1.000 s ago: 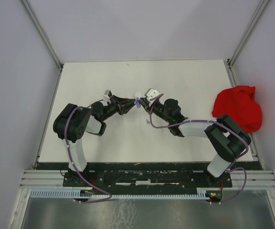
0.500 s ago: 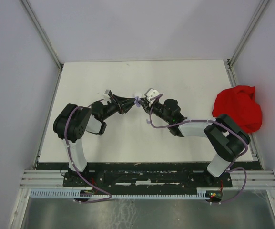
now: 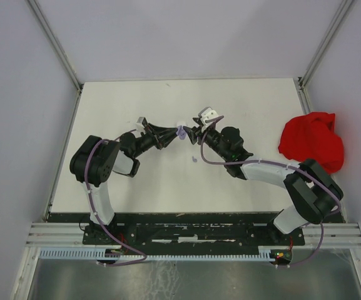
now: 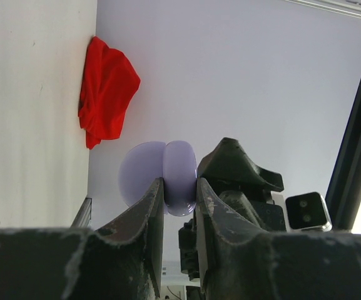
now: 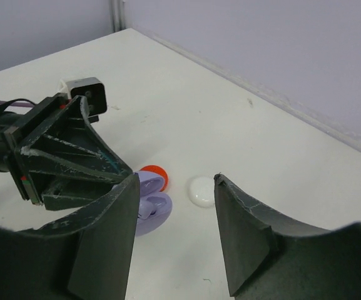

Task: Insert the wireless bluetooth earbuds into the charging case
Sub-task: Place the earbud in the charging case, then adjust the earbud with the charging case.

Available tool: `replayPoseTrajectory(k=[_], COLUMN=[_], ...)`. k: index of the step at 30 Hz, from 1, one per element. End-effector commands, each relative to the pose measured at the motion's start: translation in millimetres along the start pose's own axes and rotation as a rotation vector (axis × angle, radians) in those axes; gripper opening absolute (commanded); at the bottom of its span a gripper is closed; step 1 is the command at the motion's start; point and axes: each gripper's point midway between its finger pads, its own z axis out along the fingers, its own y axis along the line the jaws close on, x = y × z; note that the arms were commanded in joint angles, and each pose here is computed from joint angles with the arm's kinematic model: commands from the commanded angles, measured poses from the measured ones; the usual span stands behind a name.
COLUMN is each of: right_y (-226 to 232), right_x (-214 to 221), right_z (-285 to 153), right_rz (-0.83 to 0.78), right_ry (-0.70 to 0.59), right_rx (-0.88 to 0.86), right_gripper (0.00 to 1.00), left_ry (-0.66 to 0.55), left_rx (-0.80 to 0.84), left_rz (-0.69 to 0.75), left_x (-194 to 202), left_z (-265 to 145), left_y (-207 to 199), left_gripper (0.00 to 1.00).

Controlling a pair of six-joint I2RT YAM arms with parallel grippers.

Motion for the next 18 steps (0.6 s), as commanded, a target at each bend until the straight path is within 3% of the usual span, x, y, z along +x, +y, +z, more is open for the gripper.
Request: replayPoseTrajectory(k=[1,8,18], right_y=[-25.3,-23.6,-21.2], right_x=[-29.1,-18.4,8.7], right_z=[-1.1,-12.5,-26.9], right_rz=[0.042,0.104,0.130], right_ry=[0.053,0.294,0.485], right_rx=[0.133,0.135,0.149], right_gripper=[0.59,0.62,0.63], left_ry=[0.039,0.039,0.042], left_rx=[0.069,0.072,0.071], left_rz=[0.030,0.030,0.031], left_x=[7.9,7.5,8.1], left_z=[1.5,1.6,1.7], left_y=[-17.7,-18.2,-18.7], left_gripper=[0.03,0.03,0.03])
